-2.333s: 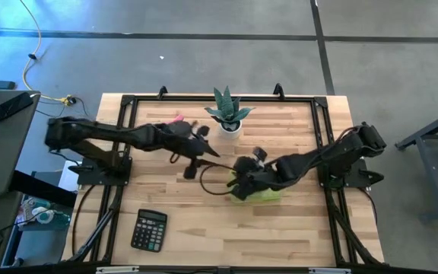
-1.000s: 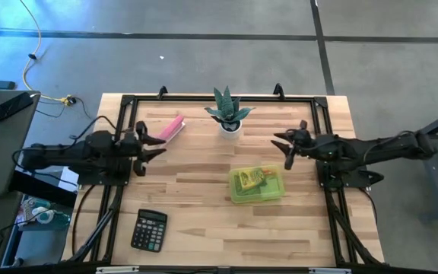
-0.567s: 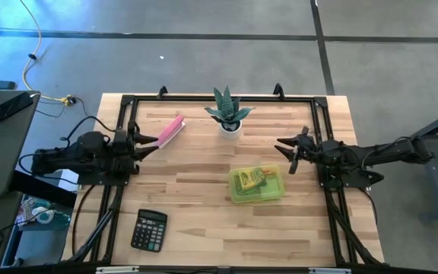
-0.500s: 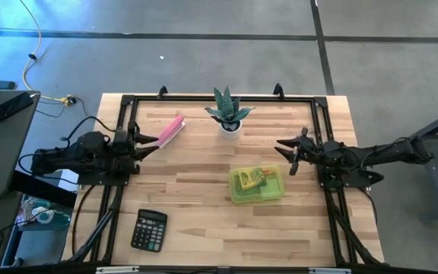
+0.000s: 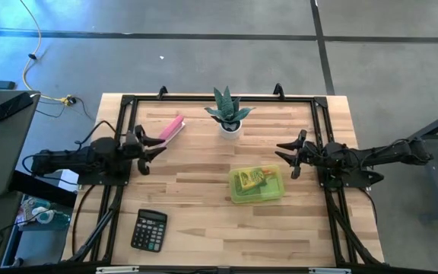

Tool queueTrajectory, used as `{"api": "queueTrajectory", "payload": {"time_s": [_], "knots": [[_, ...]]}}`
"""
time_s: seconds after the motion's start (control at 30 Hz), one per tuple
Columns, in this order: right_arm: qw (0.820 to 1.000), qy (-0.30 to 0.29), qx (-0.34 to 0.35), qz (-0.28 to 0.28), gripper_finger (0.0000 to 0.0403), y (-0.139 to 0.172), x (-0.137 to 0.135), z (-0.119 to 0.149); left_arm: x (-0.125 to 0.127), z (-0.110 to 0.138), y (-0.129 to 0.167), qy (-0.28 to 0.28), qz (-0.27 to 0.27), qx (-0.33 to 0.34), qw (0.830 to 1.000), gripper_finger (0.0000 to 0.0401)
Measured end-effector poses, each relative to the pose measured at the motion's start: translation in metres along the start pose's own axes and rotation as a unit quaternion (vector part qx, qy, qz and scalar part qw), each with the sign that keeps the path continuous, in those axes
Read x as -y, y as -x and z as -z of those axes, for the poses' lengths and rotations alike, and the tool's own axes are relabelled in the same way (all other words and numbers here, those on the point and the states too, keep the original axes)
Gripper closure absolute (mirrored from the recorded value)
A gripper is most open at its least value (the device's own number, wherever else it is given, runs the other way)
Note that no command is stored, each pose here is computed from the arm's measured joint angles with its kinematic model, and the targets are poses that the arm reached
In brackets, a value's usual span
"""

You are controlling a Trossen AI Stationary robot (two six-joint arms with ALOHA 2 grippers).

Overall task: Pack school essentials
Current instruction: Return to Home Position

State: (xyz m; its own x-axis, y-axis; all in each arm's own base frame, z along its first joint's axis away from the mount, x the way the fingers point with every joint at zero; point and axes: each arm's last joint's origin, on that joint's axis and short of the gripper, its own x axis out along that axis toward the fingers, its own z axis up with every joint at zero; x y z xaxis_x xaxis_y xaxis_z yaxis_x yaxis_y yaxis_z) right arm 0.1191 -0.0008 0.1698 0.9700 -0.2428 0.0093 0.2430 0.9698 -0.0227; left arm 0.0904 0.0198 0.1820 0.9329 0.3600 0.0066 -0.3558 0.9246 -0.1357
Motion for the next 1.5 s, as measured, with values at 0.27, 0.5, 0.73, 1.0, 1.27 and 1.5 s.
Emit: {"api": "queueTrajectory", "payload": {"time_s": [0.27,0.5,0.73,1.0,1.27,1.5], "knots": [[1.0,-0.013,-0.004,-0.001,0.0279,0.0,0.0,0.001,-0.001,0.012,-0.004,0.026,0.001,0.012,1.0,0.027],[0.995,-0.056,-0.078,0.018,0.0279,0.001,0.001,0.016,0.001,0.014,-0.006,-0.022,0.017,-0.002,1.0,0.027],[0.991,-0.105,-0.076,0.022,0.0279,0.001,0.001,0.016,0.001,0.014,-0.006,-0.038,0.017,-0.003,0.999,0.027],[0.988,-0.13,-0.076,0.026,0.0279,0.001,0.001,0.016,0.001,0.014,-0.006,-0.039,0.017,-0.003,0.999,0.027],[0.988,-0.13,-0.077,0.027,0.0279,0.001,0.001,0.016,0.001,0.014,-0.006,-0.038,0.017,-0.003,0.999,0.027],[0.988,-0.128,-0.08,0.027,0.0279,0.001,0.001,0.017,0.001,0.014,-0.006,-0.039,0.018,-0.003,0.999,0.027]]}}
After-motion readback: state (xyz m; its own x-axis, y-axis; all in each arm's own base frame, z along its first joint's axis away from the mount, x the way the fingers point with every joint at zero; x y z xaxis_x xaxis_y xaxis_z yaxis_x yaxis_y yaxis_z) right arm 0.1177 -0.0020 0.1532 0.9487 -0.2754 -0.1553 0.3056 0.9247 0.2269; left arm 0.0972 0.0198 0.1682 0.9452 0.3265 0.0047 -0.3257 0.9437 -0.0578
